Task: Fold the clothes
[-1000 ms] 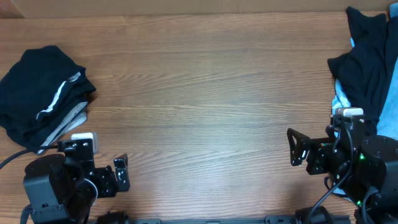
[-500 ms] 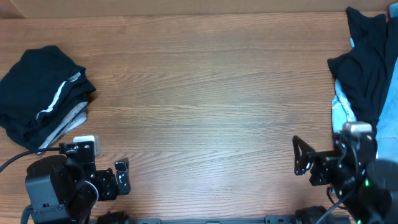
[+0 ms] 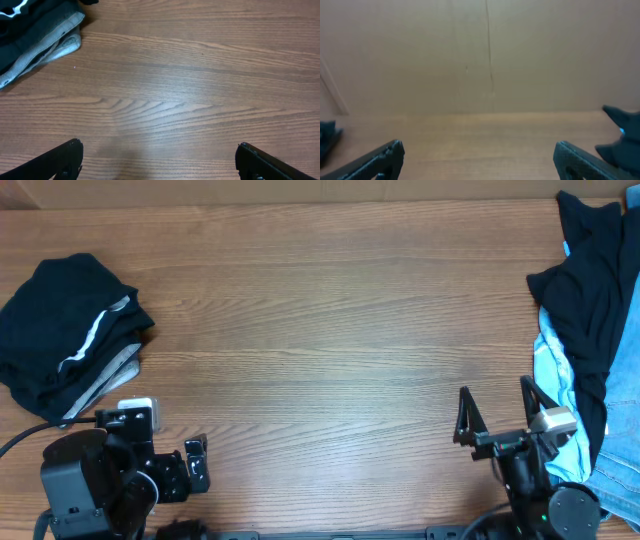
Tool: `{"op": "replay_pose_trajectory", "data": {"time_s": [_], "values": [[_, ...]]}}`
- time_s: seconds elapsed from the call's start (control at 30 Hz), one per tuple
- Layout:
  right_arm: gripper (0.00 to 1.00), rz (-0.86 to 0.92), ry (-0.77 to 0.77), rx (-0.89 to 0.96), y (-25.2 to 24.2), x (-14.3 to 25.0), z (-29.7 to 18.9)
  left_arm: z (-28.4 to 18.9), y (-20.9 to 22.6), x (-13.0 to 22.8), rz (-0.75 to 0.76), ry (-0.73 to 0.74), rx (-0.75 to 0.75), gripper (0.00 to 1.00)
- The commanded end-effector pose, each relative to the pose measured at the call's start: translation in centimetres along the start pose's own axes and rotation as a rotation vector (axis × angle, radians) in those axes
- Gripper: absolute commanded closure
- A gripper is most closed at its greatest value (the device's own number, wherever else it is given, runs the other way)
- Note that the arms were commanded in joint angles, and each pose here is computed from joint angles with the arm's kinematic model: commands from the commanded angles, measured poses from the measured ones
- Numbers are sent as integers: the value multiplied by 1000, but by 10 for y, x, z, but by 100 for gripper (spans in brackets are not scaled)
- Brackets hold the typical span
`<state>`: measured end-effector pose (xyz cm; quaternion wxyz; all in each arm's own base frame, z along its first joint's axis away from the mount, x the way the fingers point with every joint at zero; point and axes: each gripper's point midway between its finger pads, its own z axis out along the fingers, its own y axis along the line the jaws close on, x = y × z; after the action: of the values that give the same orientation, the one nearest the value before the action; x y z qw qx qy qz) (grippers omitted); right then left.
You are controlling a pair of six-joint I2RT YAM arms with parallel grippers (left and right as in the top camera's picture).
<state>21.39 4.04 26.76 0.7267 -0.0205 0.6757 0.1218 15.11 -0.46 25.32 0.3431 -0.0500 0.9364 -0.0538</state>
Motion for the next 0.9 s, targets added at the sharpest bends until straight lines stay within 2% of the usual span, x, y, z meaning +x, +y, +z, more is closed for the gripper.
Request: {"op": "replay_pose_trajectory", "data": {"time_s": [0.0, 0.07, 0.3, 0.87], "values": [[0, -41, -78, 0, -6, 26, 15, -2, 0, 0, -12, -11, -3, 0], [0, -42, -108, -16, -7, 44, 20, -2, 0, 0, -12, -11, -3, 0], [0, -31, 112, -6, -11, 99, 21, -2, 0, 0, -12, -11, -3, 0], [0, -31, 114, -6, -11, 100, 21, -2, 0, 0, -12, -11, -3, 0]]}}
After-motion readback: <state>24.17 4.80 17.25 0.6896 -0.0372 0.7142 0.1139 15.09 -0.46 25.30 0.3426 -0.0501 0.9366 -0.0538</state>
